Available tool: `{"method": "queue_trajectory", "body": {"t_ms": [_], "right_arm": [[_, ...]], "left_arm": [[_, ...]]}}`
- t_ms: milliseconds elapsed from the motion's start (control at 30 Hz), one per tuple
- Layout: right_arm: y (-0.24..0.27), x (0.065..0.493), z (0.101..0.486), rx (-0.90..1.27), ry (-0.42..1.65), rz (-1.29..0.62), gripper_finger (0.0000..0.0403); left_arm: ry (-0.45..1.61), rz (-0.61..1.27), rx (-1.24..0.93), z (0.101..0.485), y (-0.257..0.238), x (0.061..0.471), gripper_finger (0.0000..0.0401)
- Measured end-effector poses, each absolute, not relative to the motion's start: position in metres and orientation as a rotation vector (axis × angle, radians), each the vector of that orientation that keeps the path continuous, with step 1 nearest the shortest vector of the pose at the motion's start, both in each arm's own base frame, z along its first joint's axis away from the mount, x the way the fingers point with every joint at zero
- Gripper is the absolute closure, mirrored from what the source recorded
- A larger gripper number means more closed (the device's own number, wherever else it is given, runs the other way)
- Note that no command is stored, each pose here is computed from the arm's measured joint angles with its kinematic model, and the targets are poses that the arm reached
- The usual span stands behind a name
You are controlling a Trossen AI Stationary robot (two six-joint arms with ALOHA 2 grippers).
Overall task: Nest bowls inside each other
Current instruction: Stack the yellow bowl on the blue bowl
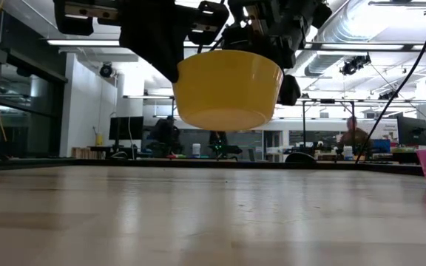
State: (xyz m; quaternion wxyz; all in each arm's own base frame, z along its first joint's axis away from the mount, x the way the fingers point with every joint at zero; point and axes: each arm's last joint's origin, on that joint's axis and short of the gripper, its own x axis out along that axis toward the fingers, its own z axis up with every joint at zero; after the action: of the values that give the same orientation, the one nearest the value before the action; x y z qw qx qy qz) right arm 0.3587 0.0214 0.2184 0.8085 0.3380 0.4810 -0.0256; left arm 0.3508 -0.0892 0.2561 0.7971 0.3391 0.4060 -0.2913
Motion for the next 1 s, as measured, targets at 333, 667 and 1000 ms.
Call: {"method": "queue_trajectory", "body": {"t_ms": [333,667,1000], "right_arm": [[0.024,0.358,0.219,0.754,1.054,0.036,0.0336],[0.025,0.358,0.220,0.787,1.074,0.095,0.0293],[0.012,0.357,0.220,0.816,1.084,0.127,0.0281]], "left_arm": [[0.895,-0.625,0.727,0.255,-0.089,0.349,0.0400],[0.900,-0.647,0.703,0.255,-0.089,0.348,0.0400],[0.938,-0.623,0.636,0.254,-0.088,0.346,0.0401]]}}
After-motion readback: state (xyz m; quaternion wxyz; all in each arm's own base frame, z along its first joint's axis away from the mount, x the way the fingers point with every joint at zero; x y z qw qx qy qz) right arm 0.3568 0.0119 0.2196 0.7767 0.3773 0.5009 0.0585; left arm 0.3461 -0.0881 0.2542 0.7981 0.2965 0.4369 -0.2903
